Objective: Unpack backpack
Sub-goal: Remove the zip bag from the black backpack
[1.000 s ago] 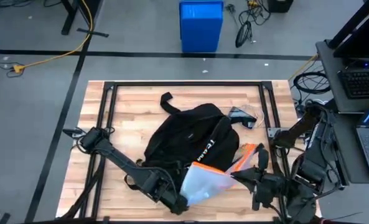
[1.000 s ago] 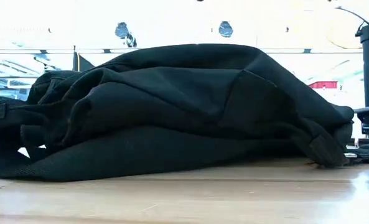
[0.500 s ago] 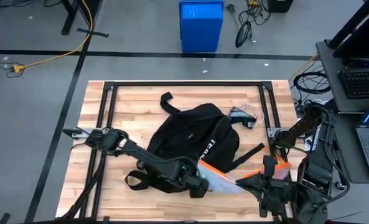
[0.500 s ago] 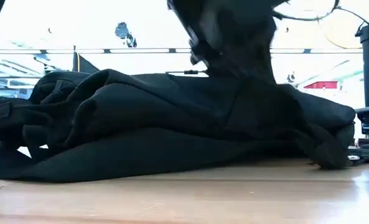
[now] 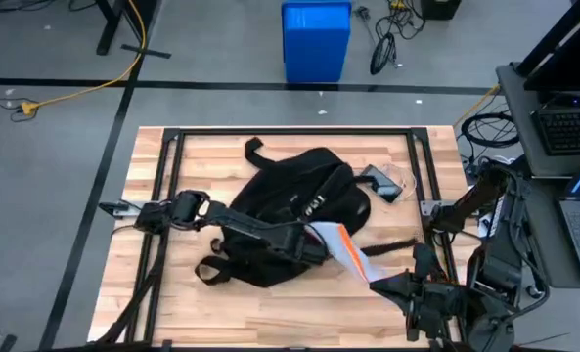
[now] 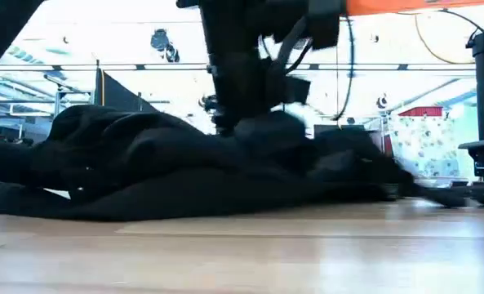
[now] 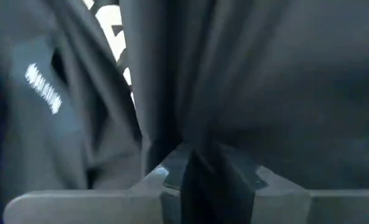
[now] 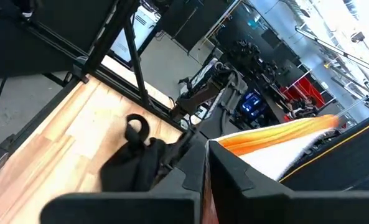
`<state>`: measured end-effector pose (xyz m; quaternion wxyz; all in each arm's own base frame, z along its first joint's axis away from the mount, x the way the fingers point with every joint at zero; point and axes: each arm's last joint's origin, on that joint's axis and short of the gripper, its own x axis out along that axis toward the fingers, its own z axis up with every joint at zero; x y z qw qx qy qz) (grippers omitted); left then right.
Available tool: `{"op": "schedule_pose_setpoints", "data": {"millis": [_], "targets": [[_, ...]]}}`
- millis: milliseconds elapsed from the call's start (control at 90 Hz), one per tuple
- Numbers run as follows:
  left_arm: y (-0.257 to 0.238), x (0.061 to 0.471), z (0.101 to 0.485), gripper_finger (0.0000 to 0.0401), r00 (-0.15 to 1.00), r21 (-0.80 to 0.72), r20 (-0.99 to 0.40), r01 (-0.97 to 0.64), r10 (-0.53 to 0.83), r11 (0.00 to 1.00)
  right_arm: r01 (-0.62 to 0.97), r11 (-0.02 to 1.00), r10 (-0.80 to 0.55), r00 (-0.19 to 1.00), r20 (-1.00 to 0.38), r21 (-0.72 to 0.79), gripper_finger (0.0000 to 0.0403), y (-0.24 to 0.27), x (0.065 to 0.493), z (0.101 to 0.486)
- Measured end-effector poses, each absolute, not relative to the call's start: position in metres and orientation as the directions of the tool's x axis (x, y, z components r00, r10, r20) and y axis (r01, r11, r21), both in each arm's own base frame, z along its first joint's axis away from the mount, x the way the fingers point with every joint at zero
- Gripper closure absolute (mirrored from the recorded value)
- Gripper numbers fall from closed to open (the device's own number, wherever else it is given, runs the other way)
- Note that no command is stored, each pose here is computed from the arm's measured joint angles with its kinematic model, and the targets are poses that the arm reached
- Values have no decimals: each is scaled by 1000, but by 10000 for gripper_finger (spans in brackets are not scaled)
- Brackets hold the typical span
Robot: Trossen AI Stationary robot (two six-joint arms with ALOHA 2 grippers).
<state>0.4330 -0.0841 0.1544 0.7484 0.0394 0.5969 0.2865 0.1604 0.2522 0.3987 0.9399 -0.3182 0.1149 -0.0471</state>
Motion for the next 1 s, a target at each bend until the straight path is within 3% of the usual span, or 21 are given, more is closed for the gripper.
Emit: {"op": "schedule_pose_setpoints", "data": {"millis": [233,400,556,900,1000], "targets": [[-80,405,162,387,-108,544,-823,-432,557,720,11,794,-158,969,-188,-608,403,252,160,399],[-92,389,171,397,-187,610,-784,-416,593,675,10,793,-158,969,-189,-609,403,252,160,398],[-109,388,179,398,-91,582,-790,-420,606,696,12,788,-163,968,-189,-615,403,252,160,398],[-141,427,184,398,329,439,-801,-245,501,864,72,773,-228,958,-171,-630,403,247,163,397],[-132,438,183,398,389,431,-776,-247,497,868,73,774,-229,958,-170,-628,403,247,163,397]]}}
